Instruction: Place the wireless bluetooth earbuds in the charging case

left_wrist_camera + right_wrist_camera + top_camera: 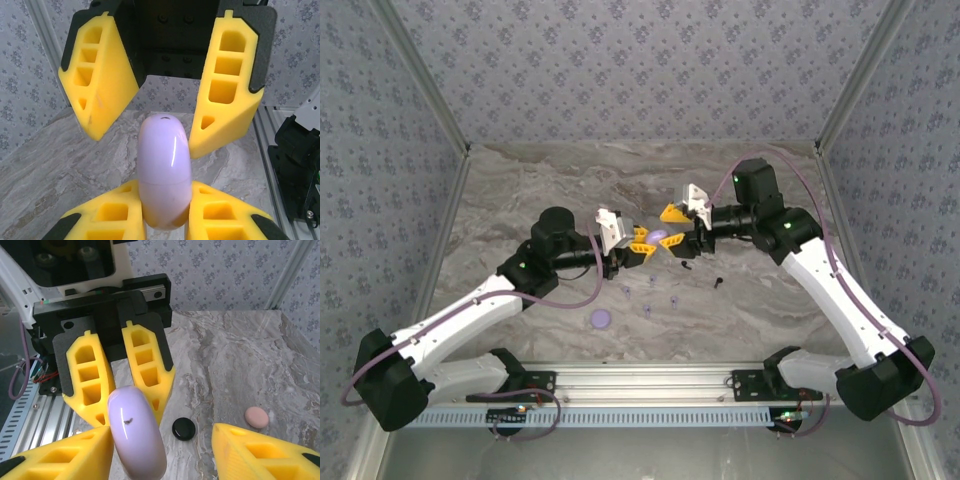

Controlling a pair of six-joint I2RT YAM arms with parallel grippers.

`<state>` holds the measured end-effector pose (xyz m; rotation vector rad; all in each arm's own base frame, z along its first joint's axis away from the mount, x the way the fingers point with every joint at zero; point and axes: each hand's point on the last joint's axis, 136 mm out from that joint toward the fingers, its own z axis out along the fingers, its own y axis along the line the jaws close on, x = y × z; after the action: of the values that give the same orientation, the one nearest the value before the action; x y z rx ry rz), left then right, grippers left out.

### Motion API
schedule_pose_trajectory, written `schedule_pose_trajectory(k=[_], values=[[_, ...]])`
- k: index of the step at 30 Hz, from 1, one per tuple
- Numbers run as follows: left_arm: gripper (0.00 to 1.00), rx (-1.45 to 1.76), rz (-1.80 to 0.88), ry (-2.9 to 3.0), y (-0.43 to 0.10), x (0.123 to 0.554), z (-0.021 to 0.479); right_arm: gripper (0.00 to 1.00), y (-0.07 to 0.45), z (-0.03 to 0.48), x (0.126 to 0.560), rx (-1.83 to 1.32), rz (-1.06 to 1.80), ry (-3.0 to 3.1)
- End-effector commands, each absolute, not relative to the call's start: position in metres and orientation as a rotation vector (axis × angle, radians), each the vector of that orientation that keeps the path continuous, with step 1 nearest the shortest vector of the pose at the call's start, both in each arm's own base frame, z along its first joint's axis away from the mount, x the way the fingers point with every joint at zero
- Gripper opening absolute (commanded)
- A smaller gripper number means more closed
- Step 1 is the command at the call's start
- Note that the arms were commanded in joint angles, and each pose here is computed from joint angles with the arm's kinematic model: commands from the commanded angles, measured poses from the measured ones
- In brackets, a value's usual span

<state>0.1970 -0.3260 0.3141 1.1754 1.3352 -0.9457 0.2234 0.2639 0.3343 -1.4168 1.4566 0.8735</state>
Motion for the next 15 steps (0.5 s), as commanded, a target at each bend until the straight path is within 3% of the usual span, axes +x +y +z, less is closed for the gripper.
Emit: schedule_pose_trajectory(k=[1,15], values=[[0.06,1.181,-0.944,1.302,-0.328,0.196,0.32,0.59,0.265,0.355,0.232,-1.38,0.841,1.432],[0.05,1.177,-0.95,1.294,-0.328,0.196,0.322,0.66,0.266,0.355,0.251,-1.355,0.798,1.481]])
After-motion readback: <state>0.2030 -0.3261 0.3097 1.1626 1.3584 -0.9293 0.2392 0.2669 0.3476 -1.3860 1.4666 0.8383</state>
